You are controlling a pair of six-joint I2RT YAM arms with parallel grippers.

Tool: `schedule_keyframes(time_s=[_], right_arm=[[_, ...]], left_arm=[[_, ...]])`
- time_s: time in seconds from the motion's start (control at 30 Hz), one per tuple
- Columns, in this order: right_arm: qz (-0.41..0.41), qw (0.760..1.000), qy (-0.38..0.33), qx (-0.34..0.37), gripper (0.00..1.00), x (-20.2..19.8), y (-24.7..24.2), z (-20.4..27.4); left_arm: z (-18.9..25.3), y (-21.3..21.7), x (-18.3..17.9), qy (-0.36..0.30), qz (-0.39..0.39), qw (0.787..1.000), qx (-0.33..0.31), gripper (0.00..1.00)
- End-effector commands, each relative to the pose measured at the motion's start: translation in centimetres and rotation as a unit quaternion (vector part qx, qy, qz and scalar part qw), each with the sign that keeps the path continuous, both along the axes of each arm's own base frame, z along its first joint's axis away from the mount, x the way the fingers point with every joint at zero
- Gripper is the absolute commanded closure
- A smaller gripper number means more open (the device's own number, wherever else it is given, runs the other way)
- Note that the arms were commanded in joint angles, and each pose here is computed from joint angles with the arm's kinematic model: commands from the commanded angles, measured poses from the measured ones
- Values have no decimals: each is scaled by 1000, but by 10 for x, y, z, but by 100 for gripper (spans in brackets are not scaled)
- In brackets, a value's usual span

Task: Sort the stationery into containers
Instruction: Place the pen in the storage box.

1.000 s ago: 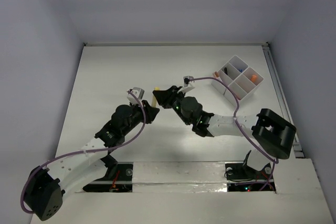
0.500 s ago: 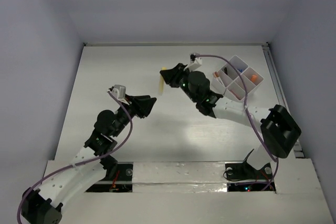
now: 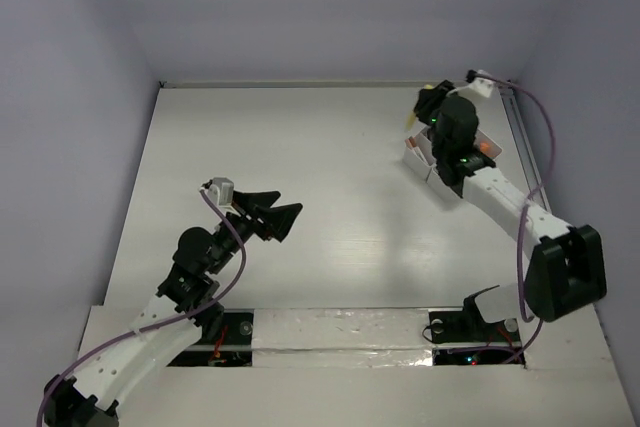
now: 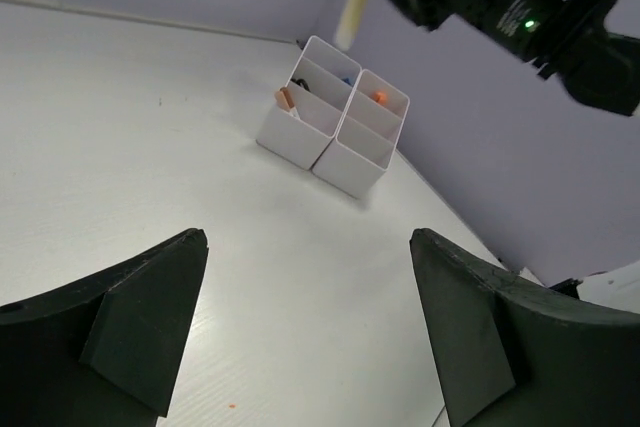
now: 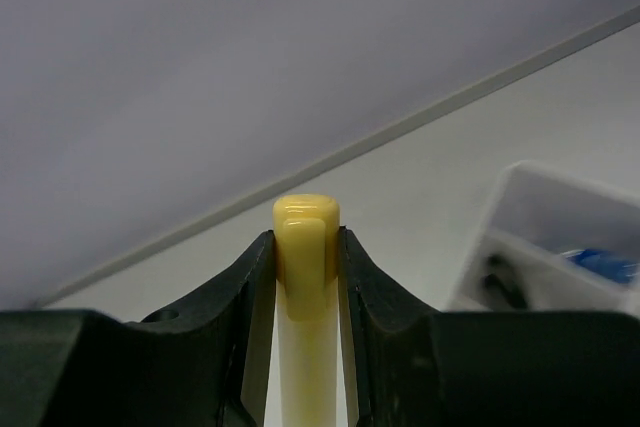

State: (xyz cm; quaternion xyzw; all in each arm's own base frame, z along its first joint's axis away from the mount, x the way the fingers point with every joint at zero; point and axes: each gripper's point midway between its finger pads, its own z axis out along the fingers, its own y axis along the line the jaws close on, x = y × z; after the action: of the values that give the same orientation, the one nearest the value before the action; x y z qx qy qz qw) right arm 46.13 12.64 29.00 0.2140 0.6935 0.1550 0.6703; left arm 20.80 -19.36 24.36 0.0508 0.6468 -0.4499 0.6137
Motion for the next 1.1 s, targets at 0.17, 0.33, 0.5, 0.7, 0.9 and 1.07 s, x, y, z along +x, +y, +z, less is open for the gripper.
schedule_keyframes(time_s=[0.17, 0.33, 0.5, 0.7, 0.9, 1.07], right_arm=[[-272, 958, -31, -86, 100, -45, -182, 35], [-321, 936, -2, -142, 100, -45, -211, 21], [-332, 926, 28, -181, 100, -34, -219, 5], [-335, 916, 52, -216, 100, -19, -221, -6], [-330, 915, 67, -224, 100, -7, -220, -21], [-326, 907, 89, -250, 100, 5, -221, -39]], left_arm=[[-3, -9, -12, -27, -41, 999, -8, 18], [-1, -7, -17, -30, -44, 998, -16, 17], [-4, -1, -15, -23, -26, 999, -20, 17], [-4, 0, -14, -22, -22, 999, -23, 17], [-6, -1, -13, -17, -24, 999, -22, 17], [-8, 0, -12, -15, -20, 999, -20, 17]])
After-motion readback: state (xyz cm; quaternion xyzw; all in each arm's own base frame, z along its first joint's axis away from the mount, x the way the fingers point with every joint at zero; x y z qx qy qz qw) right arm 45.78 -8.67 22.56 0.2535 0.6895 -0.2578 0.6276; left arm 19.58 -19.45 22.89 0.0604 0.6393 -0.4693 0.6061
